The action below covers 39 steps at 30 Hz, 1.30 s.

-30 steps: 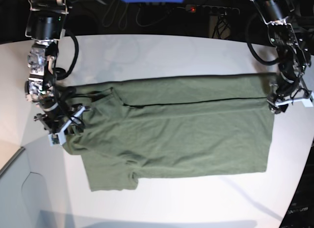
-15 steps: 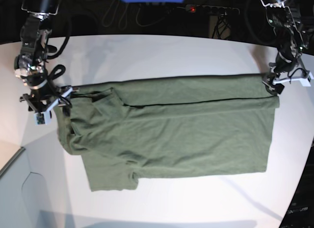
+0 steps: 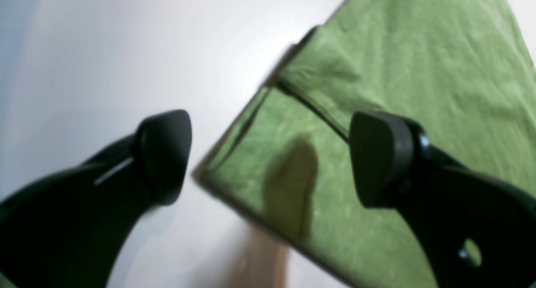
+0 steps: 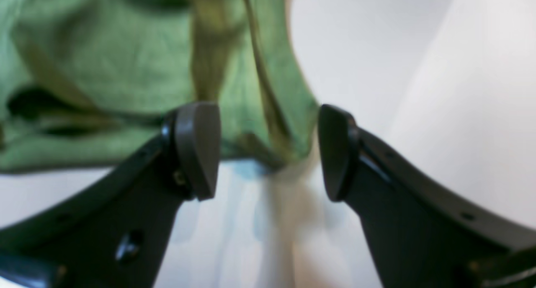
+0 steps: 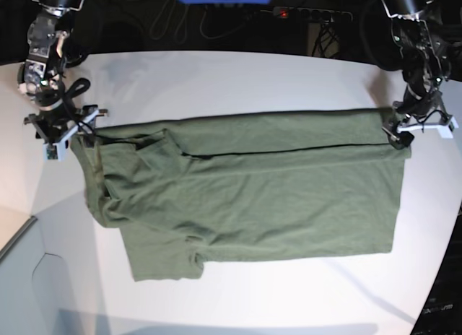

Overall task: Layout the t-shirt on the table in an organized manner, then fold the t-shirt properly
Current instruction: 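Fold the held edge over the shirt body, moving both grippers away from the robot, then lower the folded edge and open both grippers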

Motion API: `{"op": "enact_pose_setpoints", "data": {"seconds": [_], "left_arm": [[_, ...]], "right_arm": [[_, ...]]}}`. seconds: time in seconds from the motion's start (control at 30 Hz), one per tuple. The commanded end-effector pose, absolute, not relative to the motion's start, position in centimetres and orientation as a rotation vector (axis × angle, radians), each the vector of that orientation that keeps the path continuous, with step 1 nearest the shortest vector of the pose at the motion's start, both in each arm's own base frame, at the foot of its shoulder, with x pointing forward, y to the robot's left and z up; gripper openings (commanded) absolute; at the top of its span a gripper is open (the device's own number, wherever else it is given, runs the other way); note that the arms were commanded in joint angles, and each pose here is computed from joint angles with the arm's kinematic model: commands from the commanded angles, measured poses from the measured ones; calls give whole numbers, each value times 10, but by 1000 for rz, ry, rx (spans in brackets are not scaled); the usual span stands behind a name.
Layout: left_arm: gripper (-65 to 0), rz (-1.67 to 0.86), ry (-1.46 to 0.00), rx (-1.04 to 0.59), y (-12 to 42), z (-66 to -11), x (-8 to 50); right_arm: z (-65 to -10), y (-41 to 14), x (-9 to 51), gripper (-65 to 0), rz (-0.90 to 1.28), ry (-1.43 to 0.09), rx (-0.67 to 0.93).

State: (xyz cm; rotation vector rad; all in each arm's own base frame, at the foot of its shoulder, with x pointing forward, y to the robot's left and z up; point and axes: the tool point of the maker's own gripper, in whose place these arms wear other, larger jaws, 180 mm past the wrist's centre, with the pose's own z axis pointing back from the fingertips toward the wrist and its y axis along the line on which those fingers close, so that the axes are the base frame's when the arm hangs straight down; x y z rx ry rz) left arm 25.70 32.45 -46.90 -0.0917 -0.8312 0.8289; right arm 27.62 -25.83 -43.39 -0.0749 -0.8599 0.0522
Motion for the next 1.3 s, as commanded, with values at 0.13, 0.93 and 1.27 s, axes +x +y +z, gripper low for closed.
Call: {"op": "enact_pose_setpoints", "data": {"seconds": [0.13,0.93,1.27], "left_arm": [[-172,776,-684,-144,294,-493,245],[-650,788,-628,-100,317,-507,237],[-650,791,-630,-97,319,-506,237]], "right_arm": [[-424,-264,284,-277,53,-903,-83],[-423,-309,327,-278,28,-891,-120],[-429,-307,322,-278,26,-877,-115]]}}
